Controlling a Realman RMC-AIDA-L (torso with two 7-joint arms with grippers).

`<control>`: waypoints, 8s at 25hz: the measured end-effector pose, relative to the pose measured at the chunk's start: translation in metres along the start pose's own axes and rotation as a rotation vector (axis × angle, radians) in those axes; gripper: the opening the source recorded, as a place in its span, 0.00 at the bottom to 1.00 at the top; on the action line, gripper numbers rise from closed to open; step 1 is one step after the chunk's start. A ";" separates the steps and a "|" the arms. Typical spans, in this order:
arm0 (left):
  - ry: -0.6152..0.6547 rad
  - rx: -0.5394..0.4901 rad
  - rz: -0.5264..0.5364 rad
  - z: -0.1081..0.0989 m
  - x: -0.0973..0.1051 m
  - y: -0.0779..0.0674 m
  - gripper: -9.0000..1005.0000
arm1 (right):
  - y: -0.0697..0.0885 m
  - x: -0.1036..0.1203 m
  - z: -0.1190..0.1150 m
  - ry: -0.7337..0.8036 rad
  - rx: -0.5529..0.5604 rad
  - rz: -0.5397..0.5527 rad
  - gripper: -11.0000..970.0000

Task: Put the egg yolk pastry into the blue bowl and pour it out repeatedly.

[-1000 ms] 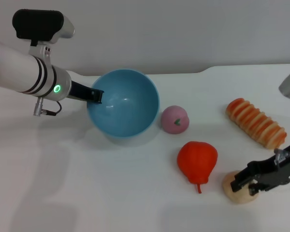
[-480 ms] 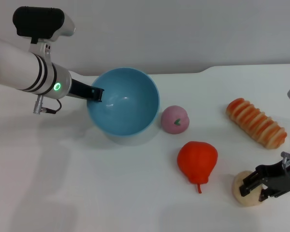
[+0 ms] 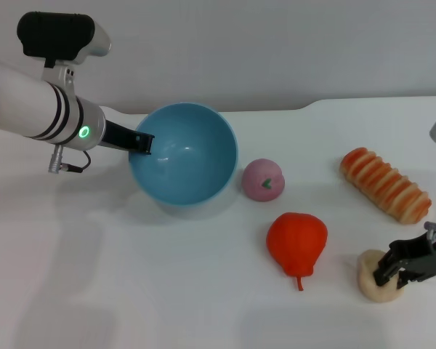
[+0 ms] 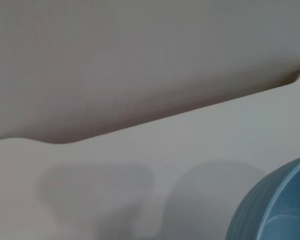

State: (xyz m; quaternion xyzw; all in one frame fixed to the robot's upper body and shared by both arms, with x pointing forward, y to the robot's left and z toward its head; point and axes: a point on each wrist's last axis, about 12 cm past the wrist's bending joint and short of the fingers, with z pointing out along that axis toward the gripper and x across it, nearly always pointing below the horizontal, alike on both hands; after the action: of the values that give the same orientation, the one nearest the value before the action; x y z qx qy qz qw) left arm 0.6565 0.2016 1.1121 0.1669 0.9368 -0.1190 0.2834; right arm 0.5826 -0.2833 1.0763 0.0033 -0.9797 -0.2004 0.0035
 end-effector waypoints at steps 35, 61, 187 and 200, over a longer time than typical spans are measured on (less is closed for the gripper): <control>0.028 0.050 0.029 -0.004 -0.012 -0.017 0.01 | 0.133 -0.063 -0.064 -0.362 -0.087 -0.633 0.08; 0.058 0.052 0.072 -0.001 -0.008 -0.023 0.01 | 0.170 -0.062 -0.039 -0.415 -0.229 -0.787 0.05; -0.350 -0.016 0.338 -0.008 -0.054 -0.071 0.01 | -0.059 0.061 0.040 -1.550 0.519 -0.099 0.54; -0.713 -0.024 0.582 -0.037 -0.092 -0.130 0.01 | -0.082 0.084 0.050 -1.479 0.592 -0.068 0.54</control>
State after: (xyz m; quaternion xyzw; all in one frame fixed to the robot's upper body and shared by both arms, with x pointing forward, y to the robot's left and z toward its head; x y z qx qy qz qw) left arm 0.6611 0.0712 1.2113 0.3681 0.6963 -0.0735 0.6118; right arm 0.4986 -0.3398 0.9987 -0.0996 -0.7399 0.1180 -0.6548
